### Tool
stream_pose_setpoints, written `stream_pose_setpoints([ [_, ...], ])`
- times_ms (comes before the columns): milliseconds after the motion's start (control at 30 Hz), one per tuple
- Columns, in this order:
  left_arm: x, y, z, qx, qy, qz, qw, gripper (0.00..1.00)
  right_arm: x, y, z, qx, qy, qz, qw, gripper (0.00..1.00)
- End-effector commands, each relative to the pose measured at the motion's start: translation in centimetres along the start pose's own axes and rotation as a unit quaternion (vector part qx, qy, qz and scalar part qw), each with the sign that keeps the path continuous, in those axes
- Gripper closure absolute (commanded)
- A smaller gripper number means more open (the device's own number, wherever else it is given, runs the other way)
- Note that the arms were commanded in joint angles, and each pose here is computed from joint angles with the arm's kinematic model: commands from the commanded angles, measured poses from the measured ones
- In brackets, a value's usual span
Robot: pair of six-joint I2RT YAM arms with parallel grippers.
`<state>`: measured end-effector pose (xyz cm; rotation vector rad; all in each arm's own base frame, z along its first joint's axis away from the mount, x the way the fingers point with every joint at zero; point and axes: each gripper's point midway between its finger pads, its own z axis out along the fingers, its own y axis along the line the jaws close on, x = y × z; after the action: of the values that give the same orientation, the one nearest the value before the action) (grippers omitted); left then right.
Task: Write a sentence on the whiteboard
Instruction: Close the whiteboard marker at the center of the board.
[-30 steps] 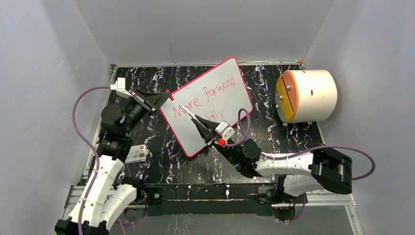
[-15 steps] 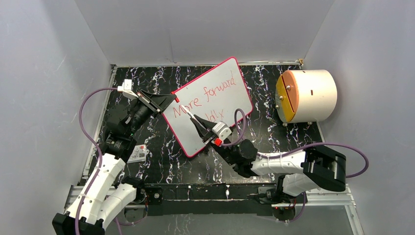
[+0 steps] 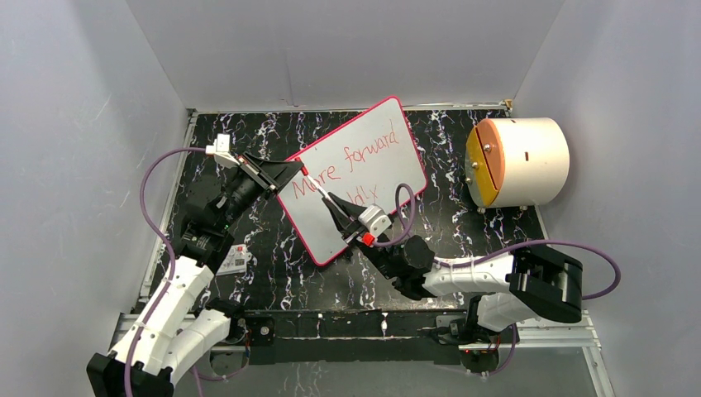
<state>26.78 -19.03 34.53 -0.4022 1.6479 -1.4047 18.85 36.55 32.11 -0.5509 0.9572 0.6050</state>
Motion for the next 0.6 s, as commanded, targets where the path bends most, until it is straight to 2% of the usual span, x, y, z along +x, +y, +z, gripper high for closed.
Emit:
stream_pose_setpoints([
  [0, -0.1, -0.9, 0.0, 0.017, -0.005, 0.005, 1.000, 1.00, -3.4, -1.1, 1.0, 0.030, -0.053, 0.019, 0.998, 1.00],
  [567, 1.5, -1.0, 0.4, 0.029, 0.019, -0.005, 0.999, 1.00, -3.0, -1.8, 0.9, 0.051, -0.053, 0.019, 0.997, 1.00],
])
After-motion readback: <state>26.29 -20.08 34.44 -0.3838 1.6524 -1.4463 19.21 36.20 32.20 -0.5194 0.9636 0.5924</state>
